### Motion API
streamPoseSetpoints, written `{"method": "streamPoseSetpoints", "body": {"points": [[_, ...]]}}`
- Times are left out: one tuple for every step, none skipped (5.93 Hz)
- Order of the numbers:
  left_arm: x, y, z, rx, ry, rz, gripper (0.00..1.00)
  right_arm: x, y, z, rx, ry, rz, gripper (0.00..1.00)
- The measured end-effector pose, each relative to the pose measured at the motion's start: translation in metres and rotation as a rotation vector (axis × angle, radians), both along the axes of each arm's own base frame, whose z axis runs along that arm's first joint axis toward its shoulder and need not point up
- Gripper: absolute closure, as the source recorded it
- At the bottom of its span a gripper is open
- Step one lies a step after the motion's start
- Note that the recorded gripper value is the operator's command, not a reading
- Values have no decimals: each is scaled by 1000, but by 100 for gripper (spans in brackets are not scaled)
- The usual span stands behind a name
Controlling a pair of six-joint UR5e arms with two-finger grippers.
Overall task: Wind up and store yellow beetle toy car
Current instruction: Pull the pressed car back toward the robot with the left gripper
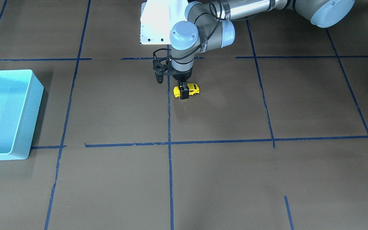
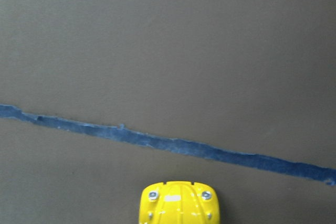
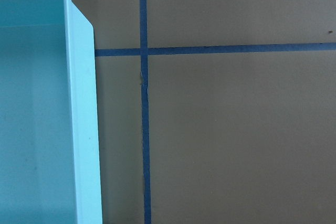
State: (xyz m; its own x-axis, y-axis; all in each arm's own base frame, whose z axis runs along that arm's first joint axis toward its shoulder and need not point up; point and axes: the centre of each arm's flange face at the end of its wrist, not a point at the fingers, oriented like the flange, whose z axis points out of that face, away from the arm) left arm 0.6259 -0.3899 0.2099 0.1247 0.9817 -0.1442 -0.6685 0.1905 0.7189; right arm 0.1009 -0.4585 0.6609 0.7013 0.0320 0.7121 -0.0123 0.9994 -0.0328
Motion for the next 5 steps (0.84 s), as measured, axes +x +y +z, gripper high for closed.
{"method": "streamPoseSetpoints", "body": {"points": [[1, 1, 0, -2, 1, -1, 3, 0, 0, 0, 0, 0, 0, 0], [1, 1, 1, 0, 5, -3, 12, 0, 0, 0, 1, 0, 0, 0], [2, -1, 2, 12, 7, -12, 19, 0, 0, 0, 1, -1, 0, 0], [2, -2, 2, 26, 6, -25, 36, 0, 0, 0, 0, -1, 0, 0], [2, -3, 2, 33, 5, -28, 64, 0, 0, 0, 0, -1, 0, 0]]}}
